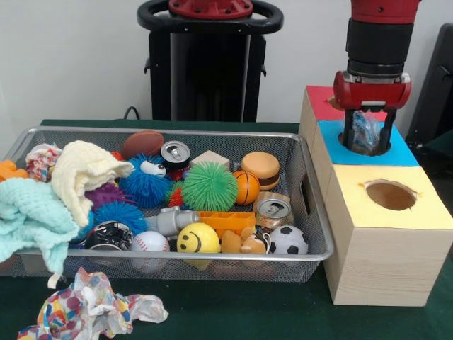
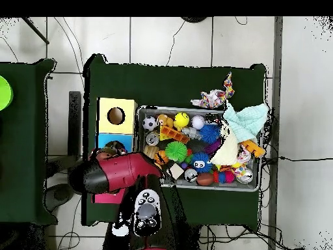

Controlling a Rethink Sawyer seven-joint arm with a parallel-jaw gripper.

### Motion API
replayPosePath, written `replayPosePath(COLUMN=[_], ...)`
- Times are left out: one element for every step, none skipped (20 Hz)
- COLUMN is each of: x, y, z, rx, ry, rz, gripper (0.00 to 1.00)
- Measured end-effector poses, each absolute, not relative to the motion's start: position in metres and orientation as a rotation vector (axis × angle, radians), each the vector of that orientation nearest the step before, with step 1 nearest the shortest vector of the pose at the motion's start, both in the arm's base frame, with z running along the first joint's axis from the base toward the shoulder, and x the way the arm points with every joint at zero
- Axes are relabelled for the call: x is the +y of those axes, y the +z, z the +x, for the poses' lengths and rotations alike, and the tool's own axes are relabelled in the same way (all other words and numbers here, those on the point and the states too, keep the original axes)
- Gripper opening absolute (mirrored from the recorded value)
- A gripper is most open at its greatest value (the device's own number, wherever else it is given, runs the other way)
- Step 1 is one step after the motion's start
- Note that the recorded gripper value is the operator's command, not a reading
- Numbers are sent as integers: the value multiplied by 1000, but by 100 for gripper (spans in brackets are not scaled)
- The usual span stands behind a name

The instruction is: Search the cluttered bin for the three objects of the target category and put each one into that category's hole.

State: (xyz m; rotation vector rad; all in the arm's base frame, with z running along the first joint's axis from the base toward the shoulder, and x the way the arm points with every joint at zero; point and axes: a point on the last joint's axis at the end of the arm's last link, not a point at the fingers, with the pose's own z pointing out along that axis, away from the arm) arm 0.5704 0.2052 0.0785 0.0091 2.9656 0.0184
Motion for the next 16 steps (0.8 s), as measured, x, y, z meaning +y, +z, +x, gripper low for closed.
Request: replayPosePath(x=[205,205,204,204,203,203,202,202,202,202,202,202,202,201,201,200], y=[79,79,79,80,81,81,81,81,82,82,82,82,82,83,85,87], z=[570,570,570,571,571,571,571,571,571,571,571,571,571,571,571,571], rx=[2965,2965,2964,2962,2962,2961,2960,2959,2959,2958,2958,2957,2957,2956,2954,2952], ry=[18,17,16,14,13,12,10,10,10,11,11,11,11,11,11,11], rz=[10,10,11,12,12,13,14,14,14,15,15,15,15,15,17,19], gripper=[100,100,100,100,100,100,100,100,100,100,100,100,100,100,100,100])
